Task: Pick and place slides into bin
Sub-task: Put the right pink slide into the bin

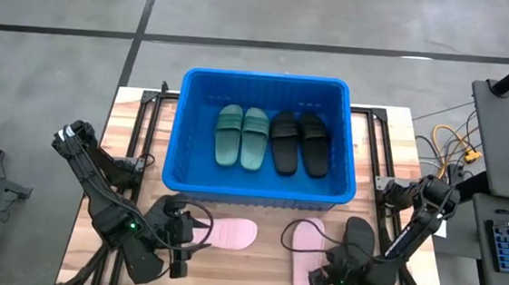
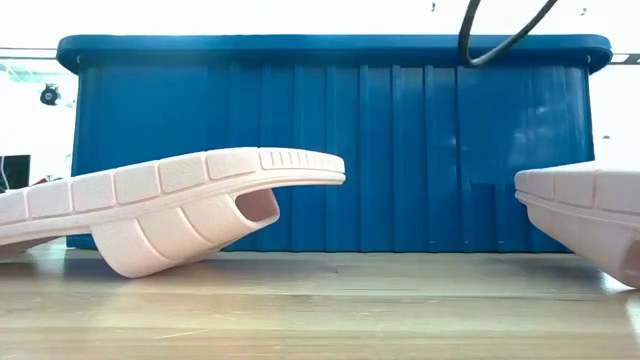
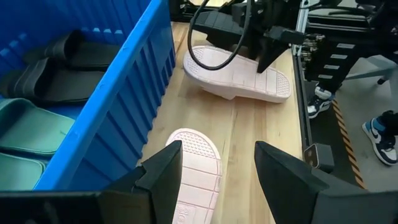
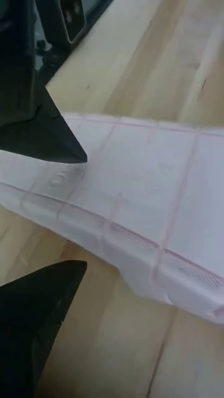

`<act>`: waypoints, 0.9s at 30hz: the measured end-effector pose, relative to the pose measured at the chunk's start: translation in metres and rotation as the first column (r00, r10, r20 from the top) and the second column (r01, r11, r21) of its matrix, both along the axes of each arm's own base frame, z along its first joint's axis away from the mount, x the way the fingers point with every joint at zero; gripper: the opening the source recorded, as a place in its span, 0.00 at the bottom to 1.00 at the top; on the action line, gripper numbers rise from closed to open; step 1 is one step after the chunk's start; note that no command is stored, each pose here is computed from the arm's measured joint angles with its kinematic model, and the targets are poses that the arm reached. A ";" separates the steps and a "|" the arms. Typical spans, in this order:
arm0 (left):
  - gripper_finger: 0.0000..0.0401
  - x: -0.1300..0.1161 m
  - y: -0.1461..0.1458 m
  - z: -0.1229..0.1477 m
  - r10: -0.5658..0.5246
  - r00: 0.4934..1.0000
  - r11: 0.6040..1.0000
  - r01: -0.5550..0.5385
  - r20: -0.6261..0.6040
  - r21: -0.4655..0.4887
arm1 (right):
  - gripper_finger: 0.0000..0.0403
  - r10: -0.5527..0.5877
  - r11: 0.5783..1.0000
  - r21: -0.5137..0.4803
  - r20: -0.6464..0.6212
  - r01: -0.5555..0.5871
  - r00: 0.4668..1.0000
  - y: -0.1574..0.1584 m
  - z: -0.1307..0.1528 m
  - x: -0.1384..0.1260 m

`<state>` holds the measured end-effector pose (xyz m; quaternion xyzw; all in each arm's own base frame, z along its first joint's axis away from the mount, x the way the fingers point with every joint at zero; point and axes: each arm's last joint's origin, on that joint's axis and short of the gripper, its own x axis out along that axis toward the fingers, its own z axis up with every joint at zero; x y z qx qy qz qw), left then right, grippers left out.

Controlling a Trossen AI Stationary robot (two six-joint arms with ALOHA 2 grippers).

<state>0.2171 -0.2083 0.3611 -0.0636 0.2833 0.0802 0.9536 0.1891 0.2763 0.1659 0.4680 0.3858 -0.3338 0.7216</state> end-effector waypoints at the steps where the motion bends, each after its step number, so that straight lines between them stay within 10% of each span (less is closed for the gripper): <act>1: 0.46 0.000 0.000 0.000 0.000 1.000 1.000 0.000 -0.001 0.000 | 0.64 -0.002 1.000 0.001 0.003 0.002 1.000 -0.001 -0.002 0.000; 16: 0.46 0.004 0.004 0.000 0.015 1.000 1.000 -0.015 0.003 -0.012 | 0.60 0.034 0.994 0.103 0.114 -0.045 0.993 0.007 -0.026 0.010; 27: 0.46 0.008 0.006 0.001 0.007 1.000 1.000 -0.007 0.008 0.011 | 0.28 0.067 0.991 0.109 0.132 -0.081 0.989 0.015 -0.014 0.016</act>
